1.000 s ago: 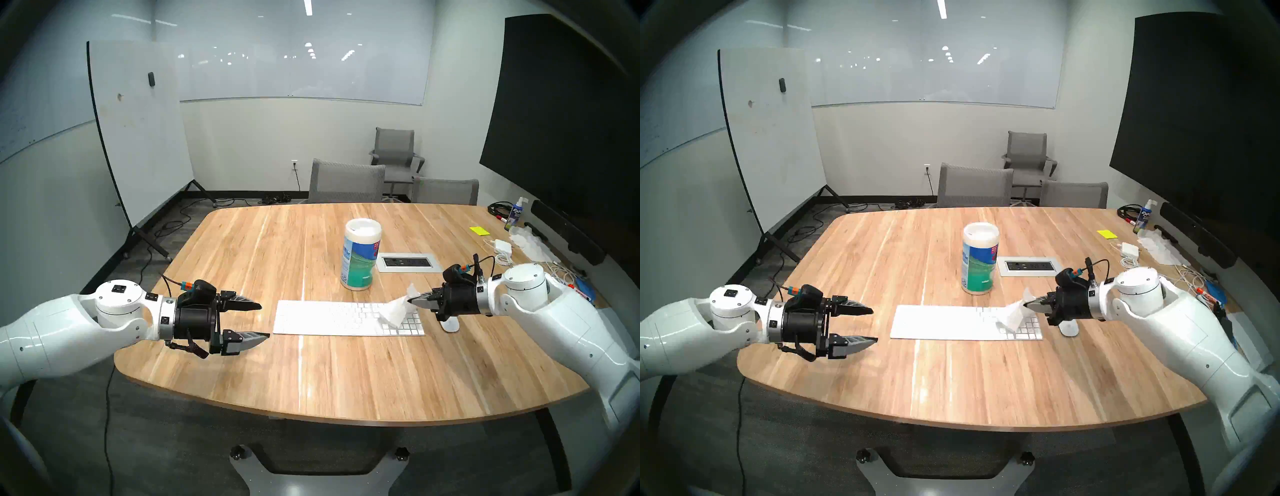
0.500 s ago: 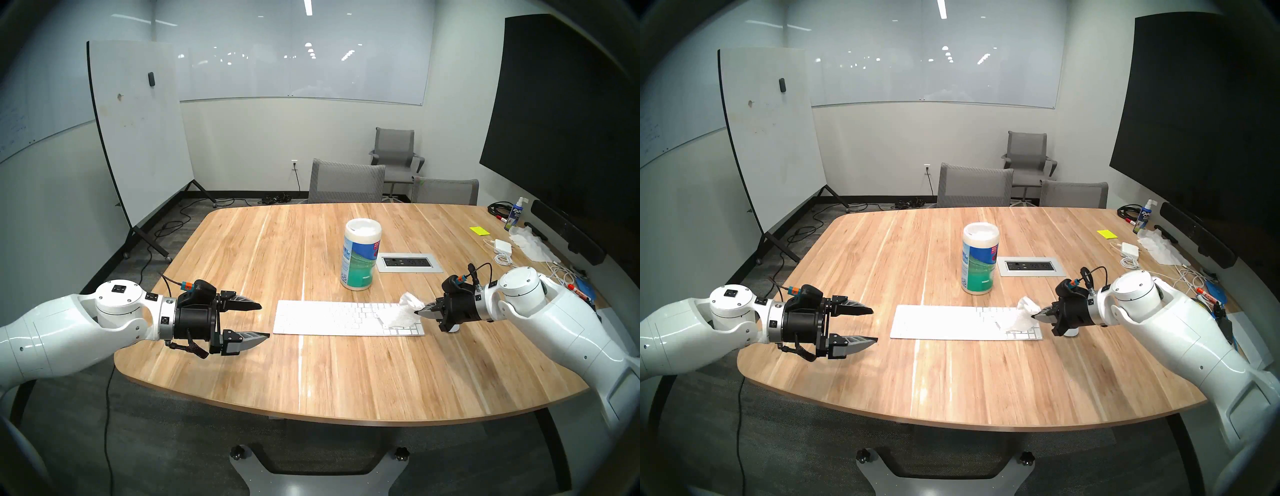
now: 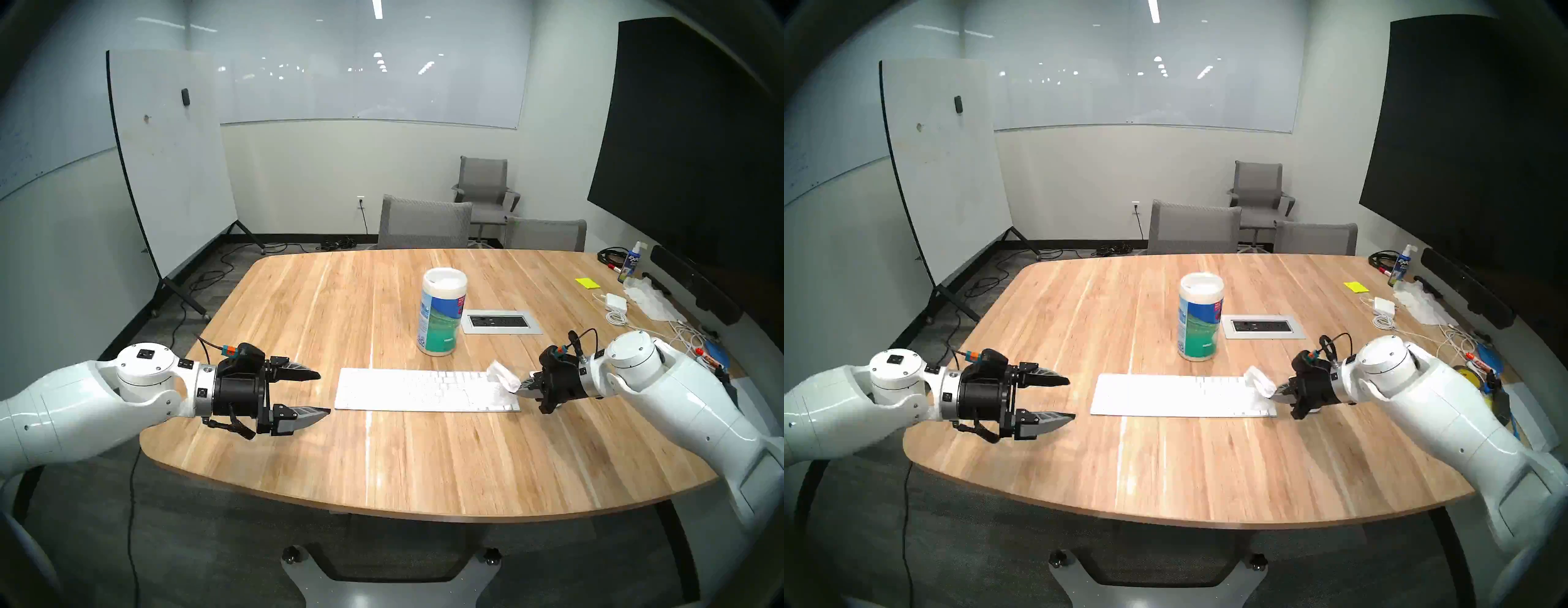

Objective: Wipe the keyboards and mice with a disinfecting wipe, then set the wipe down

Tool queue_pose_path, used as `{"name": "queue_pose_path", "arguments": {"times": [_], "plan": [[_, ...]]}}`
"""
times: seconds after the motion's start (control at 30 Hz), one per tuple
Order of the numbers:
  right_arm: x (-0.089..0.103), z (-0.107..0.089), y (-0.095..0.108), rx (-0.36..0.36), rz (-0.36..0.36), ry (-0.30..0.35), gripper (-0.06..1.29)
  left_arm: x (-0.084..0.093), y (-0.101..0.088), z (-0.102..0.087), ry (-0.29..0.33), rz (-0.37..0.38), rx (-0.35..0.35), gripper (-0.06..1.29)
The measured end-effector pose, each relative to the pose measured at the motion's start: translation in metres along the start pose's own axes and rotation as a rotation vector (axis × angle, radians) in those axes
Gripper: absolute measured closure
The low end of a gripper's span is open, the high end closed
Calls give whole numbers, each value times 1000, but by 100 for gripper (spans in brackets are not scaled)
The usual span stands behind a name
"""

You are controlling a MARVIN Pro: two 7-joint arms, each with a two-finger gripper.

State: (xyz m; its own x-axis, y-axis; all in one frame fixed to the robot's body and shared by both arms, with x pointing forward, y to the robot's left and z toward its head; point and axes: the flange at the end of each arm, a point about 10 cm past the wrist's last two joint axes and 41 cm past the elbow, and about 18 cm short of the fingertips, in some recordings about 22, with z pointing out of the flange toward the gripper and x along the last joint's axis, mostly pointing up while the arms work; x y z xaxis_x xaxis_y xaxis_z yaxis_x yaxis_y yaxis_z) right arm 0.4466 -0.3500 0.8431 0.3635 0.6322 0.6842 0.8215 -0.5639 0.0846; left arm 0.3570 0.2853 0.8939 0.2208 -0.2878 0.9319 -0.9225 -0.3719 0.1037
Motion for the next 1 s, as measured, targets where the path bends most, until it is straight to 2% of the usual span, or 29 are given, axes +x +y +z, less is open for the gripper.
{"name": "queue_pose_path", "arguments": {"times": [0.3,1.0], "plan": [[-4,0,0,17,-29,-11,125,0,0,0,0,0,0,-4],[-14,-18,5,48,-82,-45,125,0,0,0,0,0,0,-4]]}}
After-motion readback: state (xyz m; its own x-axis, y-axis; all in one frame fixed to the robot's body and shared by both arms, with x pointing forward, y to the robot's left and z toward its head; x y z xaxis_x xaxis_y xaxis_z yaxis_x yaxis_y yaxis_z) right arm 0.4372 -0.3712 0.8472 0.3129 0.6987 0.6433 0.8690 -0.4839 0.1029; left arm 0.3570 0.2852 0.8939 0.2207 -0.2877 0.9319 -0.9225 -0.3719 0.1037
